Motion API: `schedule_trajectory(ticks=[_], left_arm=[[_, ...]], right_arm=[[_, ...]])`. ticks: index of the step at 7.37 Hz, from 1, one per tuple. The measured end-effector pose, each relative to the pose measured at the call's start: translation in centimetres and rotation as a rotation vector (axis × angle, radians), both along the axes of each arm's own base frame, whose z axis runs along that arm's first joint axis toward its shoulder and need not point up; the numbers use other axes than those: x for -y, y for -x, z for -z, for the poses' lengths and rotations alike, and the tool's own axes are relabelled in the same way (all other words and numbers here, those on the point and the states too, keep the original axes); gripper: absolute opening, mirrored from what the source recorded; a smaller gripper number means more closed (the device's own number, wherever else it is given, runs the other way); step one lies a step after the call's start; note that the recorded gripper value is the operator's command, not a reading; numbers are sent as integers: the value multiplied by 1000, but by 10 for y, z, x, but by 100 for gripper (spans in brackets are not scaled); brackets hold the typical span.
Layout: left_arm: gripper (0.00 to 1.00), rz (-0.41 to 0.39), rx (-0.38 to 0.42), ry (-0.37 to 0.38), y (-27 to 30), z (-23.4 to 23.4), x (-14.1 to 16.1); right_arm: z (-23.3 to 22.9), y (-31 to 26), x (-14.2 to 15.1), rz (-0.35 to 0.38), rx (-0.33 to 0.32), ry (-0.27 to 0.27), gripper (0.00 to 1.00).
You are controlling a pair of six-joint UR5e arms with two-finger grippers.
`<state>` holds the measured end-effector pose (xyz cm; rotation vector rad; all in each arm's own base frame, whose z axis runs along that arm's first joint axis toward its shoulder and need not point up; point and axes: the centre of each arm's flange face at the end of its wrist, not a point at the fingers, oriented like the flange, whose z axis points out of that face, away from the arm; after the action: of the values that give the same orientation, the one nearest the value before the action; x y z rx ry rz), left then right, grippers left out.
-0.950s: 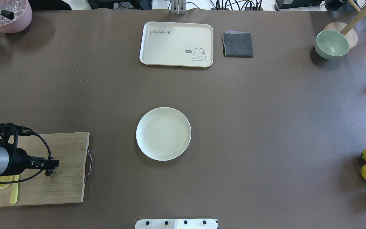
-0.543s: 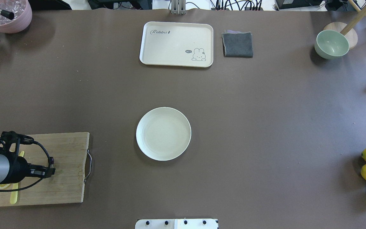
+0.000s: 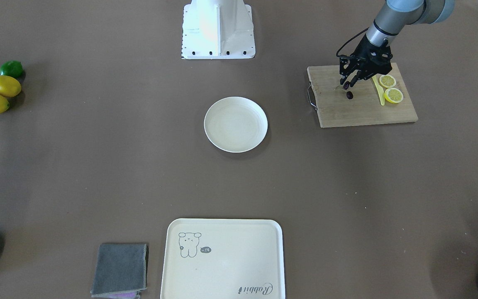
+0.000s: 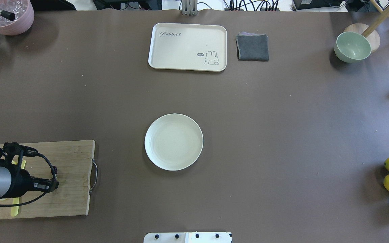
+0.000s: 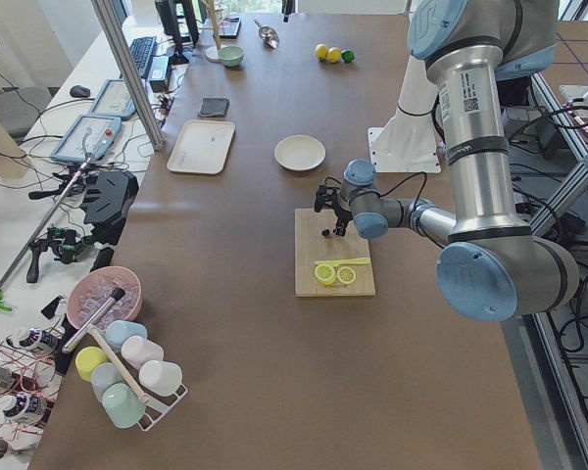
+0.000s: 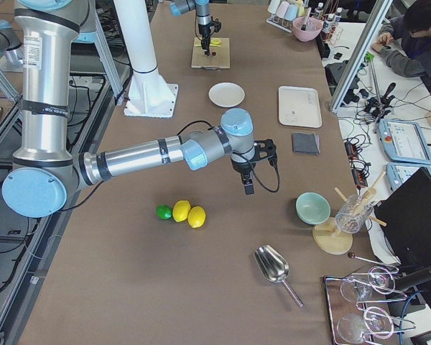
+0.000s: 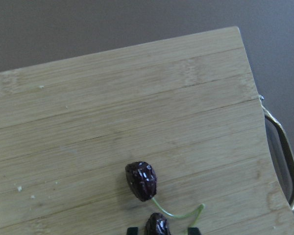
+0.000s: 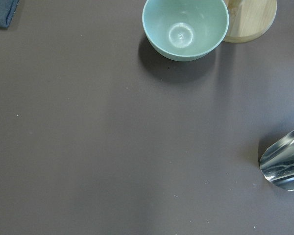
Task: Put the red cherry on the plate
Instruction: 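Lower the left gripper onto the cutting board and grasp the cherry stems, then carry the cherries with the left gripper over the white plate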
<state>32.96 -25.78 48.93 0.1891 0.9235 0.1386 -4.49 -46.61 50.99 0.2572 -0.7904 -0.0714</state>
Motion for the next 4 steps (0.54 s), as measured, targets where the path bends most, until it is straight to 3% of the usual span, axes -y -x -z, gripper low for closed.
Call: schedule_trajectory(ticks=[4], left_arm=[[0, 7, -8, -6, 11, 2, -1]], right_arm=[[-2, 0, -2, 0, 2, 4, 100]])
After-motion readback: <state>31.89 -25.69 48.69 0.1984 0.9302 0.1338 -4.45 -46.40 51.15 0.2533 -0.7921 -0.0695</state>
